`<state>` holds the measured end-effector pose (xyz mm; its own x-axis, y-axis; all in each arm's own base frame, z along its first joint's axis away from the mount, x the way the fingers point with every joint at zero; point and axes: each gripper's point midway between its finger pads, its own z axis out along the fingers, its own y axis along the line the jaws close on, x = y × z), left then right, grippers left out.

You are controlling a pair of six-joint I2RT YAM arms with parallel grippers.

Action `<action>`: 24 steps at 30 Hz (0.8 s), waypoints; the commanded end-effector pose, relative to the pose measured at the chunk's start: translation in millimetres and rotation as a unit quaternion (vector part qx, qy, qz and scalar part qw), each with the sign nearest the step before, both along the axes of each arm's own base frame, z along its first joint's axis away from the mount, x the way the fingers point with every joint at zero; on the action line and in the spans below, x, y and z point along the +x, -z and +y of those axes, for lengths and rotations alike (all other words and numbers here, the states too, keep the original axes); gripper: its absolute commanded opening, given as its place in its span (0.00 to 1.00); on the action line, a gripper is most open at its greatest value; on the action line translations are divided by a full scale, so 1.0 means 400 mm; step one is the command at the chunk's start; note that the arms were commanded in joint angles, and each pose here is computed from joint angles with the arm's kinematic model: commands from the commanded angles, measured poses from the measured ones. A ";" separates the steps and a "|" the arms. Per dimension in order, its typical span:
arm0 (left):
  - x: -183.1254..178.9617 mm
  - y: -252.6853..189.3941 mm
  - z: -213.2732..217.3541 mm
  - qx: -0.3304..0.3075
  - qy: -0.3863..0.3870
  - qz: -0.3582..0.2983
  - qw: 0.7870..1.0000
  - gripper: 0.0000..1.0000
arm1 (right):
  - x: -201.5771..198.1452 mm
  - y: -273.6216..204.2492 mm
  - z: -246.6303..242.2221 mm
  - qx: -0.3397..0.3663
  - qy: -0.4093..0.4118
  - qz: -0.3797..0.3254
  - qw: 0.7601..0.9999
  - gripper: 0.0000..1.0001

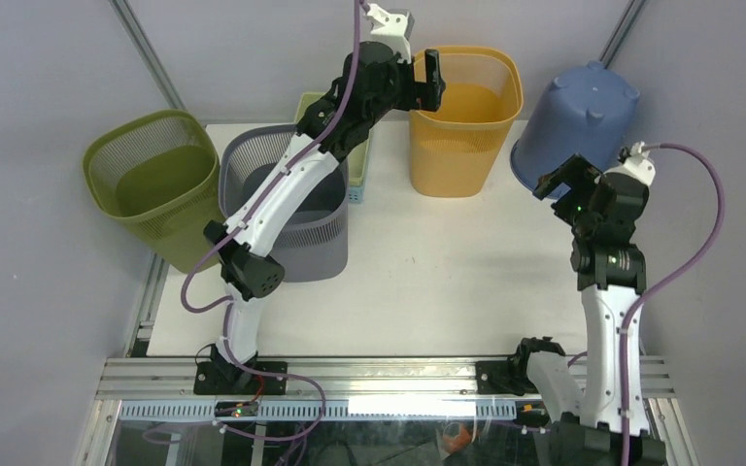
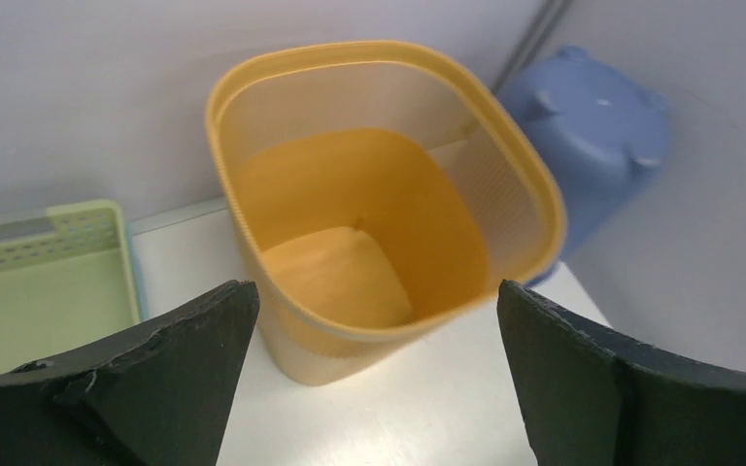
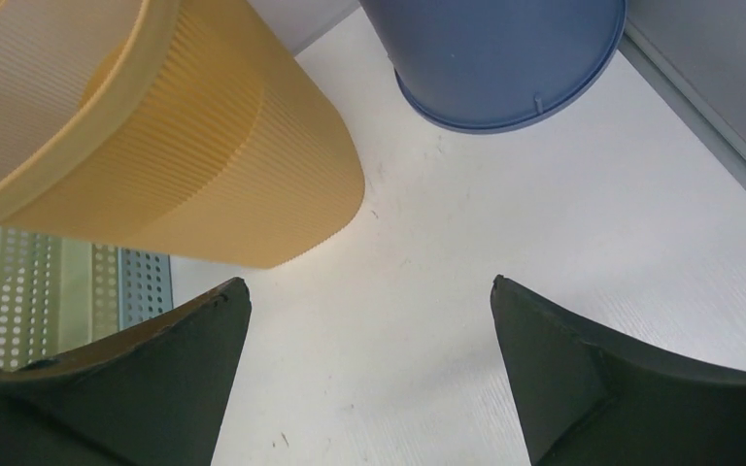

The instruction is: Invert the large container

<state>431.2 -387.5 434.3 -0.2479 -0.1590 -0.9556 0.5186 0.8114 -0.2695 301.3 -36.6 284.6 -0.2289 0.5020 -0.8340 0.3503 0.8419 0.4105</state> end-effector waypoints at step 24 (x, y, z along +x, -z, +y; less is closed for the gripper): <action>0.178 0.233 0.000 0.008 -0.093 0.060 0.994 0.65 | -0.194 -0.020 0.085 0.014 -0.071 0.037 0.997 0.98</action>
